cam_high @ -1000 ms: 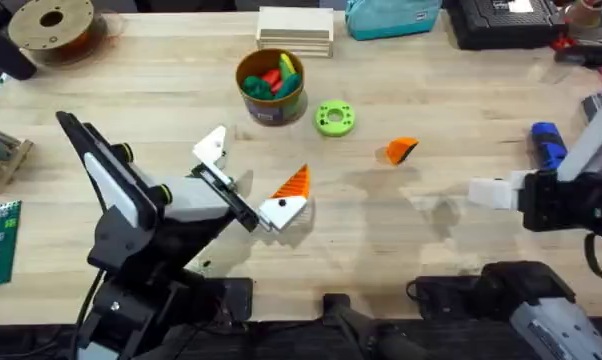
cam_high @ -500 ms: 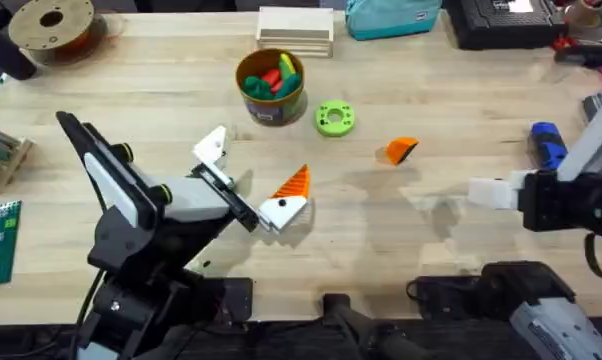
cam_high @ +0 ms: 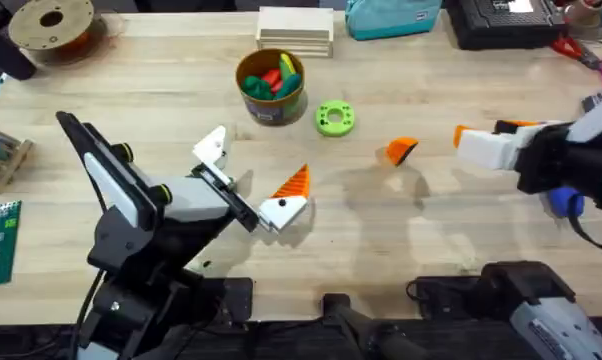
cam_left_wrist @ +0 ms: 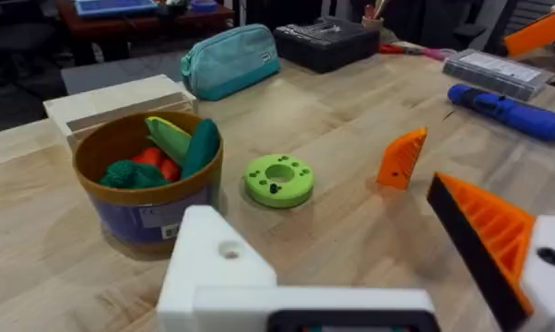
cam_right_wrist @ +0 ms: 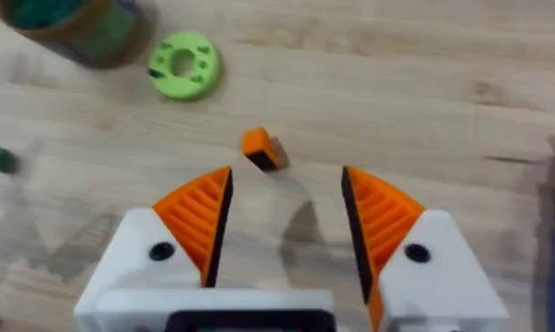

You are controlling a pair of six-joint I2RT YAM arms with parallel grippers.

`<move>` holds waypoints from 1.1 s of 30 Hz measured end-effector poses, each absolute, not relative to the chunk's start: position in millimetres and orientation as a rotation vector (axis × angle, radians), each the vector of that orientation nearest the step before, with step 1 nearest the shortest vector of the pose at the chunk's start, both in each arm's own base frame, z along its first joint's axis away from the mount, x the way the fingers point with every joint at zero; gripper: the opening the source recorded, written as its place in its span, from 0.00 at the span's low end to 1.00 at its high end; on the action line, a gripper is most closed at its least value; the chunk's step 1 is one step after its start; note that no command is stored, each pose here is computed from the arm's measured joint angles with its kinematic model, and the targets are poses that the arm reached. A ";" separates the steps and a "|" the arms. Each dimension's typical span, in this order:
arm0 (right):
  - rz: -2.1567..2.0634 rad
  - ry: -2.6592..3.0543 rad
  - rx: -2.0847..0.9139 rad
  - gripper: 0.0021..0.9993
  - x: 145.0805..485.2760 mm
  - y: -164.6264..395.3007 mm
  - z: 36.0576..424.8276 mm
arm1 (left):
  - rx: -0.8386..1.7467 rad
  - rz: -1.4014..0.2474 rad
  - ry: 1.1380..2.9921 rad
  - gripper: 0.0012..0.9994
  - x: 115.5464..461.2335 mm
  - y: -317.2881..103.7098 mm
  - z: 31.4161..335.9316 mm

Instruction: Pick up the gripper from the table and insert it into the empty holder that is missing its gripper. Then pick up a screw, insert it into the mounting hole, and use the screwdriver to tighten it. Finally, clean up the table by picking up the vegetable and placing it into the bucket.

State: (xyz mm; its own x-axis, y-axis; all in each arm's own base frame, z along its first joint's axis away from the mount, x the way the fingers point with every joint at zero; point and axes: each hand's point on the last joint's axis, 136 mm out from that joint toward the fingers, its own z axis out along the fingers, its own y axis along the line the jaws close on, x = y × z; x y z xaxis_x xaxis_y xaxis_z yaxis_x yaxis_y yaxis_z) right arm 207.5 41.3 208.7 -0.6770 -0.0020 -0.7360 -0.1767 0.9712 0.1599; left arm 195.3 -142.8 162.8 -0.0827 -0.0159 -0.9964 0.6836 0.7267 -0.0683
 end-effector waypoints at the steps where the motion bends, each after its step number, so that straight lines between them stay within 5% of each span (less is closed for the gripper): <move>1: 0.297 2.318 -0.134 0.71 206.6 44.2 205.8 | 0.561 -0.634 1.560 0.99 195.3 -142.8 162.8; 17: 0.221 2.739 -0.491 0.71 239.0 86.9 136.4 | 0.572 -0.646 1.557 0.99 193.6 -144.6 162.9; 33: 0.146 2.798 -0.499 0.68 267.8 86.3 101.7 | 0.875 -0.967 1.462 0.99 137.1 -183.0 163.1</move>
